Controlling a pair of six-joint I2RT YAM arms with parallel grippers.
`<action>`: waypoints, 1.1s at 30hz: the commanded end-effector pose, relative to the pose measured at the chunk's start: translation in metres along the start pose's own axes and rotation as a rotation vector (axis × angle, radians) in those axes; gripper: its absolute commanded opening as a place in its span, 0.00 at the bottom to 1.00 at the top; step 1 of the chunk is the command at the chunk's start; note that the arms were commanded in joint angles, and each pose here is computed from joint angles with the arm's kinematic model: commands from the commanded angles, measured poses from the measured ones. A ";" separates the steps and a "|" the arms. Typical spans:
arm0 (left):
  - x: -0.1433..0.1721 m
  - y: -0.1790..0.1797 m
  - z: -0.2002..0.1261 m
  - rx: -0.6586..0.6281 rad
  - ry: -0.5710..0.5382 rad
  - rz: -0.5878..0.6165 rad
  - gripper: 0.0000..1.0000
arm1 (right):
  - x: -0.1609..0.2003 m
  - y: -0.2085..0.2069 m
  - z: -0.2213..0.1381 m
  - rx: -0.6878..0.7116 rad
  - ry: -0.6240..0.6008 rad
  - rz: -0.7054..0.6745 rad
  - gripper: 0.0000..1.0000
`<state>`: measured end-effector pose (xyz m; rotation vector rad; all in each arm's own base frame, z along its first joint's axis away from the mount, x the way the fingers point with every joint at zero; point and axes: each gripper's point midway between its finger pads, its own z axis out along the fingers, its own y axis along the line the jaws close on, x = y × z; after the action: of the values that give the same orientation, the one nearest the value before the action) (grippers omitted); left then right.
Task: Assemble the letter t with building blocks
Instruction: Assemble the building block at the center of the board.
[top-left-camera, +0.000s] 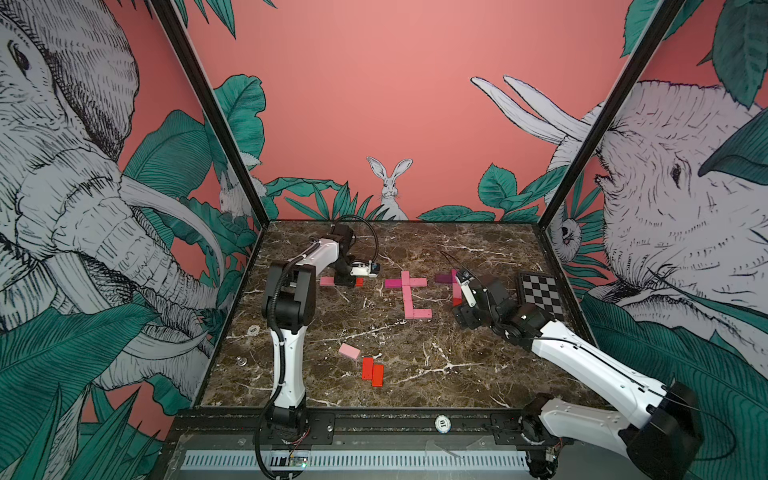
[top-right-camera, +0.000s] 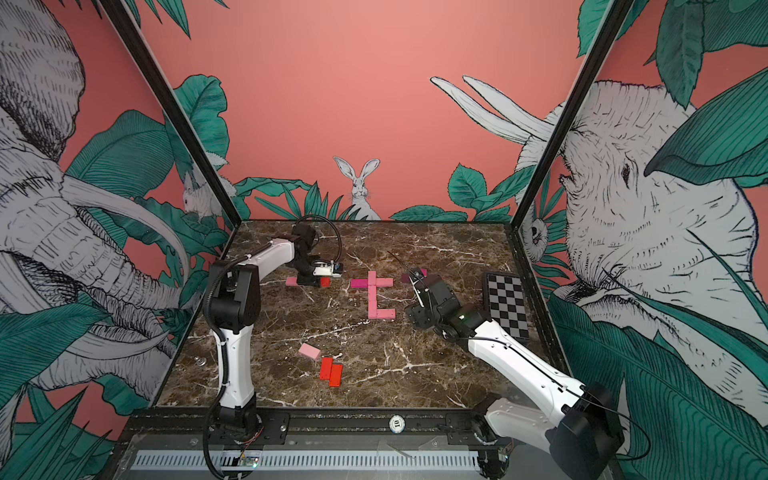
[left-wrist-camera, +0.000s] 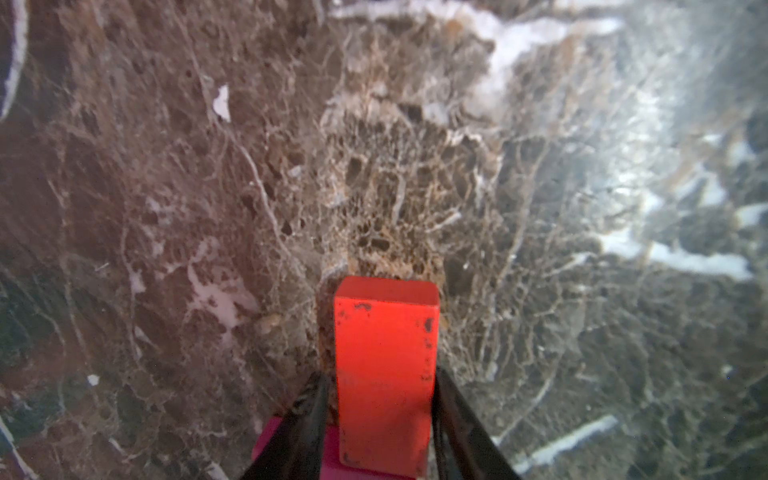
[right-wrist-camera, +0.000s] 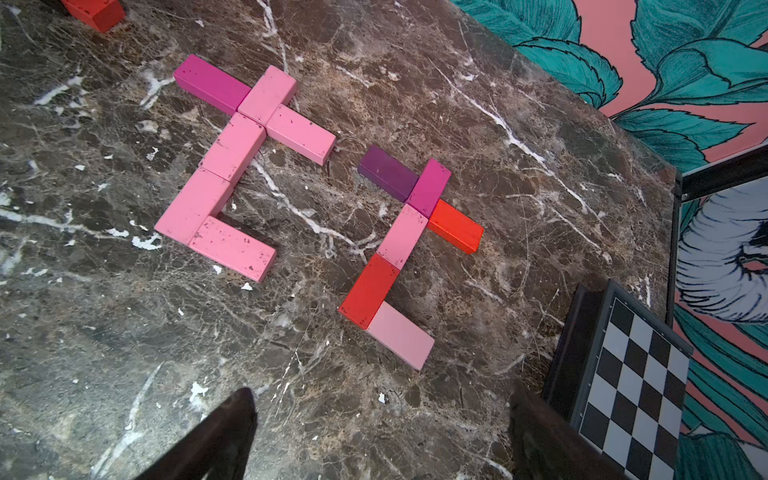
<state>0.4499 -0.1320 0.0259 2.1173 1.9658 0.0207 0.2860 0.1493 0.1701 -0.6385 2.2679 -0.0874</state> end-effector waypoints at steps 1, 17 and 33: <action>0.013 -0.019 0.016 0.063 0.048 0.005 0.43 | 0.001 -0.004 -0.001 0.015 -0.016 0.019 0.93; 0.014 -0.019 0.016 0.056 0.049 0.010 0.47 | 0.000 -0.004 -0.001 0.015 -0.018 0.019 0.93; -0.022 -0.015 -0.027 0.021 -0.131 -0.033 0.65 | 0.000 -0.002 0.001 0.007 -0.021 0.017 0.93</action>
<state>0.4477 -0.1418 0.0310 2.0656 1.9456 -0.0399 0.2861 0.1495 0.1686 -0.6379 2.2664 -0.0861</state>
